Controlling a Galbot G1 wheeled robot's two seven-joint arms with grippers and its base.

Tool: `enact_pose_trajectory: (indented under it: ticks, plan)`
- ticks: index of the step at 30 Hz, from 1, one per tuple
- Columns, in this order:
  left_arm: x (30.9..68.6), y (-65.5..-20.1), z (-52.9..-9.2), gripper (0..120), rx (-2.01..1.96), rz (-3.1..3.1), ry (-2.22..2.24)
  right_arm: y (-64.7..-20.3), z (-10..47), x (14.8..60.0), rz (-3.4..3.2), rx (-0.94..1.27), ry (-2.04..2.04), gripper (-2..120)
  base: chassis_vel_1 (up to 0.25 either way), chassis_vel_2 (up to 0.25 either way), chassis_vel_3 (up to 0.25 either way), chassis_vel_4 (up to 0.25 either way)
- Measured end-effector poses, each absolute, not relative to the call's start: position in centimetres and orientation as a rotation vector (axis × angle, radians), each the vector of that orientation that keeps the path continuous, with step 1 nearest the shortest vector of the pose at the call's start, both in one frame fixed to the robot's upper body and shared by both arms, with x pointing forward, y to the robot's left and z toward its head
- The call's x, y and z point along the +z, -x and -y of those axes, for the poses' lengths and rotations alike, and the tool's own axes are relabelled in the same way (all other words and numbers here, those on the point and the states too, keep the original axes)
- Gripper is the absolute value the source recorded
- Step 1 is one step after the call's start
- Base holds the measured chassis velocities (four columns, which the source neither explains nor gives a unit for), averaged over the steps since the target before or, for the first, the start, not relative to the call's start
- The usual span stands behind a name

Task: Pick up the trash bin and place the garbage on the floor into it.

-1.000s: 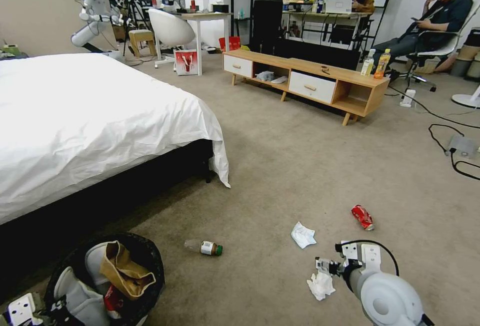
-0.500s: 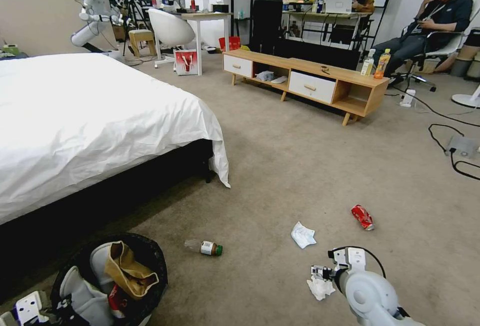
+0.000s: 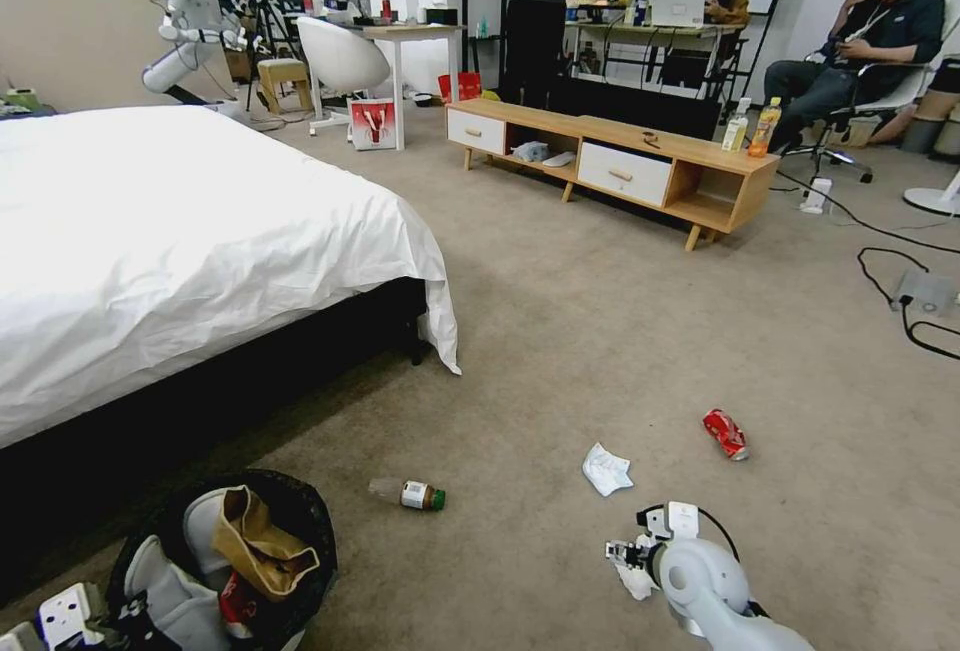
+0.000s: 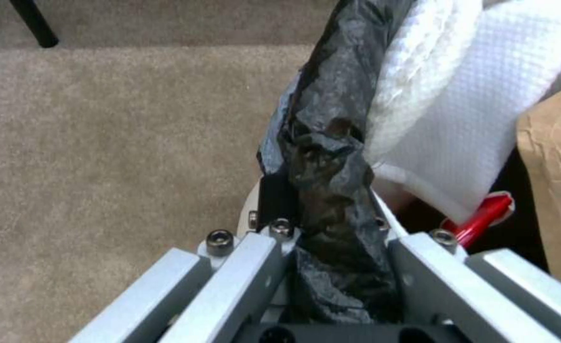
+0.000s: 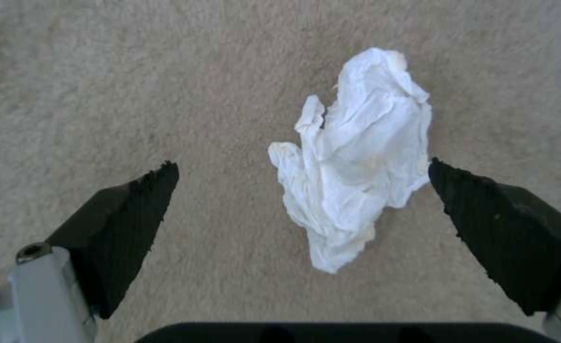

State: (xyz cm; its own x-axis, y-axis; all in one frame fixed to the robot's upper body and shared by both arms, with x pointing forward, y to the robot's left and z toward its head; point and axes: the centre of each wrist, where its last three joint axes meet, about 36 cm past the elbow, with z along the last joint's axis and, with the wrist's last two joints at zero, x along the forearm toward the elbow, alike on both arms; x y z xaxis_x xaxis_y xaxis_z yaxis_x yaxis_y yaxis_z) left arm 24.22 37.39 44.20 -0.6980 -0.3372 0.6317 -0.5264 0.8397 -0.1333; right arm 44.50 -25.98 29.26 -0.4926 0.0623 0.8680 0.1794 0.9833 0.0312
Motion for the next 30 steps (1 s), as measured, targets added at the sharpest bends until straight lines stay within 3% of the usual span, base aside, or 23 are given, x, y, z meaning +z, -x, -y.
enact_pose_trajectory:
  ticks: [30]
  plan:
    - [43.7,-24.4,-37.4,3,0.405,2.39,-0.63,-45.8,26.6,24.1,2.069,-0.135,0.243,95,0.0,0.0,0.0,0.0]
